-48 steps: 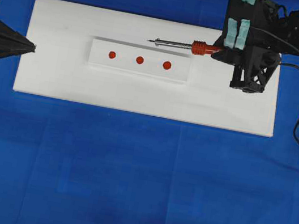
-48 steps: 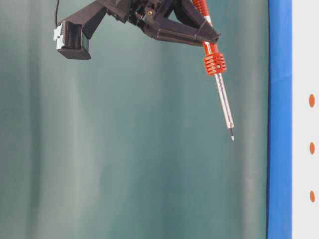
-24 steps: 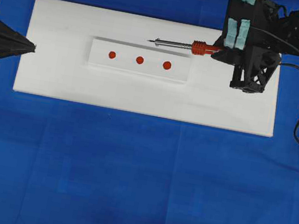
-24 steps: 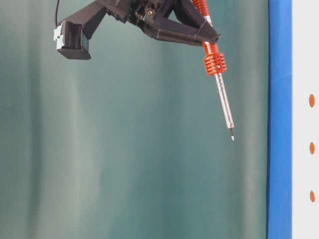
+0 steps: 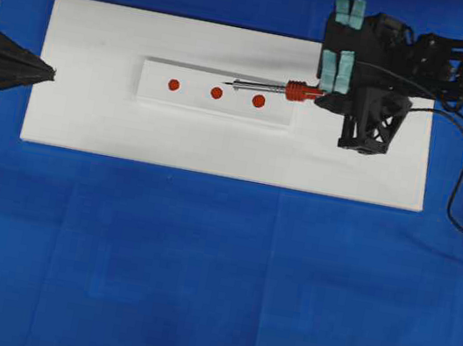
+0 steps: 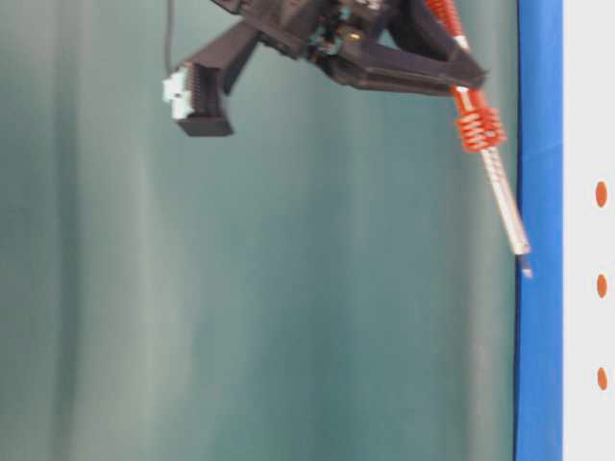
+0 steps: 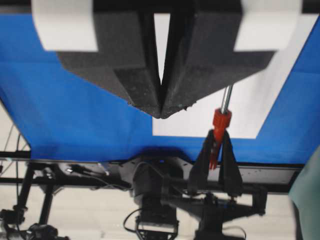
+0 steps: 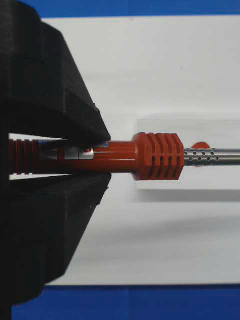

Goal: Touch the tip of the soldering iron to the mark.
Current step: 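Lower the iron tip onto the middle red dot and hold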

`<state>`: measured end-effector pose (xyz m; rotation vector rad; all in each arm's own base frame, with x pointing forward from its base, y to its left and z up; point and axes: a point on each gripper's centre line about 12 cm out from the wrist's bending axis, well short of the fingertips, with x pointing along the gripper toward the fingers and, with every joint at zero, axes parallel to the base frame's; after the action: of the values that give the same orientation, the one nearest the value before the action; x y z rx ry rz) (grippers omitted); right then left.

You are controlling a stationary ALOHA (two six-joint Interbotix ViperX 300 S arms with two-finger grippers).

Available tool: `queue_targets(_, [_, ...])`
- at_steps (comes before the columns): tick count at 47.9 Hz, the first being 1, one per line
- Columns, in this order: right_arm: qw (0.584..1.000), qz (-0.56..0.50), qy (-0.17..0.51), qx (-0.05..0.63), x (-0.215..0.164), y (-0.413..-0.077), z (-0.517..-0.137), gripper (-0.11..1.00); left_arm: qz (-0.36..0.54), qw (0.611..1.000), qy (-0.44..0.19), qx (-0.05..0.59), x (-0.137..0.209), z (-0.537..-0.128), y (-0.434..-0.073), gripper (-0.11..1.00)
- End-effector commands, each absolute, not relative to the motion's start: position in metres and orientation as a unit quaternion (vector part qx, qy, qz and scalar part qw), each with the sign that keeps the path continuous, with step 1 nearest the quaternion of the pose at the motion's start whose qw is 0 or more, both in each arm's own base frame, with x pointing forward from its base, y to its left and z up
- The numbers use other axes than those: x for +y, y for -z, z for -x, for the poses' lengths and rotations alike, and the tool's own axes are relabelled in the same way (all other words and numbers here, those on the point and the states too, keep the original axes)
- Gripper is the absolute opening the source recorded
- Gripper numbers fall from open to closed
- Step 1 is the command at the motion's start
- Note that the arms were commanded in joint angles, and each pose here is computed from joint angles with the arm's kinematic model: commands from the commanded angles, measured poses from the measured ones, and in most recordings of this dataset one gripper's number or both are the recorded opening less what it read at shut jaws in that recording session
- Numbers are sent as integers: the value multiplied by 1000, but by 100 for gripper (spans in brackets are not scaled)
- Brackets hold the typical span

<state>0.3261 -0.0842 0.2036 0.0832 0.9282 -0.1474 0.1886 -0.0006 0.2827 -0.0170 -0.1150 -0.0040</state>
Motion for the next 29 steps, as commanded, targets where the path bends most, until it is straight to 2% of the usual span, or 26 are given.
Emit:
queue_targets(1, [896, -38, 74, 436, -85, -204, -330, 6, 8, 998, 3, -62, -1, -190, -285, 0])
queue_targets(19, [888, -41, 77, 452, -89, -175, -340, 6, 8, 998, 3, -61, -1, -190, -285, 0])
queue_targets(29, [886, -42, 77, 456, -89, -170, -341, 6, 7, 998, 3, -61, -1, -190, -285, 0])
